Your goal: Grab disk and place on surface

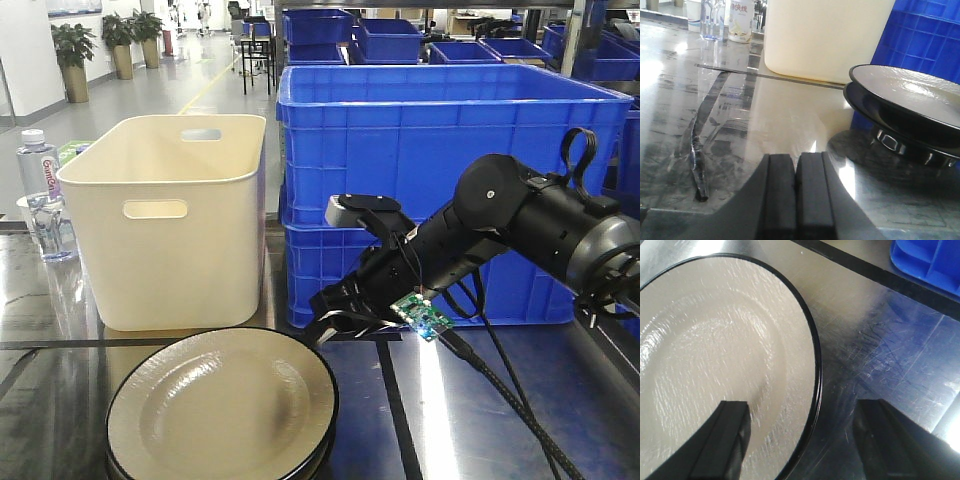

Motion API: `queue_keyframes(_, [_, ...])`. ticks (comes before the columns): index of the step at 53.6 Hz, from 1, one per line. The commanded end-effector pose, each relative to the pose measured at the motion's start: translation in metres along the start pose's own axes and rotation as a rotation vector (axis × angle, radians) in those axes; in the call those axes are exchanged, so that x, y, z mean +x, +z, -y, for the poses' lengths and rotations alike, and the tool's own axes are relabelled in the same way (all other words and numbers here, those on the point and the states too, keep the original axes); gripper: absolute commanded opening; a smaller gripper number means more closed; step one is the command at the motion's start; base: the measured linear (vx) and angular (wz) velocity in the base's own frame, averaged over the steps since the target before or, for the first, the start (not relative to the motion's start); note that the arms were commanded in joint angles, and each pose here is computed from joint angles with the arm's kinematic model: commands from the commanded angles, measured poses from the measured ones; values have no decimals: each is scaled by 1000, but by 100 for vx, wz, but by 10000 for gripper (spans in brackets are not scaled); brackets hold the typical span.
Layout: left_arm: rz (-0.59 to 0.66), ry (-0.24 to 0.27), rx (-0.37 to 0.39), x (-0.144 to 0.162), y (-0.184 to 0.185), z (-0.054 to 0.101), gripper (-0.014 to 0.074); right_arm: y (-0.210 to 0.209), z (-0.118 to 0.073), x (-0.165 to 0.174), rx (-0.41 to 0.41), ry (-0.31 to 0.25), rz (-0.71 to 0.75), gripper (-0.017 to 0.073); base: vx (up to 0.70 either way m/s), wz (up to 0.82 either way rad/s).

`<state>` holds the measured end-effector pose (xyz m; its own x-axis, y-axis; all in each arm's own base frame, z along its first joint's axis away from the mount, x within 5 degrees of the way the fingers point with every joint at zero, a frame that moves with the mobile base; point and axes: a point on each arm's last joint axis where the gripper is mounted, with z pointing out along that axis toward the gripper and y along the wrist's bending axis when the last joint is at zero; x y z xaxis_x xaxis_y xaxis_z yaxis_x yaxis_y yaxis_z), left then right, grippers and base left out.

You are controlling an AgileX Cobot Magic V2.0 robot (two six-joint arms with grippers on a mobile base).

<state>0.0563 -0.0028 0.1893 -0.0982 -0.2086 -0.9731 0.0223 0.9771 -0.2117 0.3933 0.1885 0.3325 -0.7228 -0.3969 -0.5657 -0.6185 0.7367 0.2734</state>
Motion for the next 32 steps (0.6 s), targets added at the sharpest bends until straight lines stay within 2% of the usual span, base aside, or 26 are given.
queue_keyframes(1, [98, -6, 16, -13, -2, 2, -7, -36, -14, -14, -1, -23, 134, 491, 0, 0])
queue_keyframes(7, [98, -6, 16, -13, -2, 2, -7, -37, -11, -15, 28, -38, 143, 481, 0, 0])
queue_keyframes(12, [98, -6, 16, -13, -2, 2, -7, -36, -12, -12, 27, -44, 111, 435, 0, 0])
queue_keyframes(20, [98, -6, 16, -13, -2, 2, -7, -42, -14, -7, 33, -50, 82, 315, 0, 0])
queue_keyframes(32, [98, -6, 16, -13, -2, 2, -7, -72, -28, 16, 65, -38, 163, 120, 0, 0])
